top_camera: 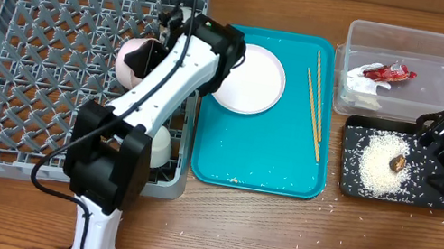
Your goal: Sort waste into correct bins and load items into the dishwasher
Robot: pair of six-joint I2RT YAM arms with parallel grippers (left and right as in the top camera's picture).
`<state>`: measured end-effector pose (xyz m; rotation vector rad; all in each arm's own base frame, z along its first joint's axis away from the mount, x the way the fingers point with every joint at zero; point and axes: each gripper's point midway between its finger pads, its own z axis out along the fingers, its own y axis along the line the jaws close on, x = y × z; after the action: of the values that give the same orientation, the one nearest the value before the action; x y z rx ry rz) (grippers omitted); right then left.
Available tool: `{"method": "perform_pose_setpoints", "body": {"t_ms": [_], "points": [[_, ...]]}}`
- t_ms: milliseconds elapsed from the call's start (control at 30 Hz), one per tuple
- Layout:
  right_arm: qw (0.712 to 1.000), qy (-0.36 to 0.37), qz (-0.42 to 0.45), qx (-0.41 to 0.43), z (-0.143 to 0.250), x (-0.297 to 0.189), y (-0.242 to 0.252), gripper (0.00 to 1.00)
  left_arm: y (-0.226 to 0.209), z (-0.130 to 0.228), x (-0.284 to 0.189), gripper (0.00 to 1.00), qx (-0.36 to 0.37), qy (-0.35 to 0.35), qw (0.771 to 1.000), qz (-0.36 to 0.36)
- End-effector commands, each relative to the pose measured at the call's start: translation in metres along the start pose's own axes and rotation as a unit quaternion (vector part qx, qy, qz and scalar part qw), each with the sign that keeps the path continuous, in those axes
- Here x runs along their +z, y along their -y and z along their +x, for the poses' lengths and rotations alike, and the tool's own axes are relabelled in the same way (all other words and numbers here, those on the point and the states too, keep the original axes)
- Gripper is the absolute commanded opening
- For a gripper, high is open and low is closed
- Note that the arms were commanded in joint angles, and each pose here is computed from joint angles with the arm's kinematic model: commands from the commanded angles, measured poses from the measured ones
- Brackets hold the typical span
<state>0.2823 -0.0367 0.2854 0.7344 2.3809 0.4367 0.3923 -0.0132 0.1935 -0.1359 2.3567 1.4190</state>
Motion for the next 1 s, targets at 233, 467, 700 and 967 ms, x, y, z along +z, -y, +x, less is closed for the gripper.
{"method": "perform_pose_setpoints", "body": {"t_ms": [233,467,700,967], "points": [[1.000,0.006,-0.003,0.000,-0.004,-0.003,-0.002,1.00,0.026,0.012,-0.023,0.04,0.022,-0.005,0.999,0.042],[1.000,0.006,-0.003,0.000,-0.004,-0.003,-0.002,1.00,0.011,0.007,-0.022,0.04,0.042,0.016,0.999,0.004],[1.000,0.006,-0.003,0.000,-0.004,-0.003,-0.002,1.00,-0.018,-0.019,-0.031,0.04,0.047,0.099,0.991,-0.081],[1.000,0.006,-0.003,0.000,-0.004,-0.003,-0.002,1.00,-0.012,-0.019,-0.029,0.04,0.013,0.097,0.993,-0.068]]}}
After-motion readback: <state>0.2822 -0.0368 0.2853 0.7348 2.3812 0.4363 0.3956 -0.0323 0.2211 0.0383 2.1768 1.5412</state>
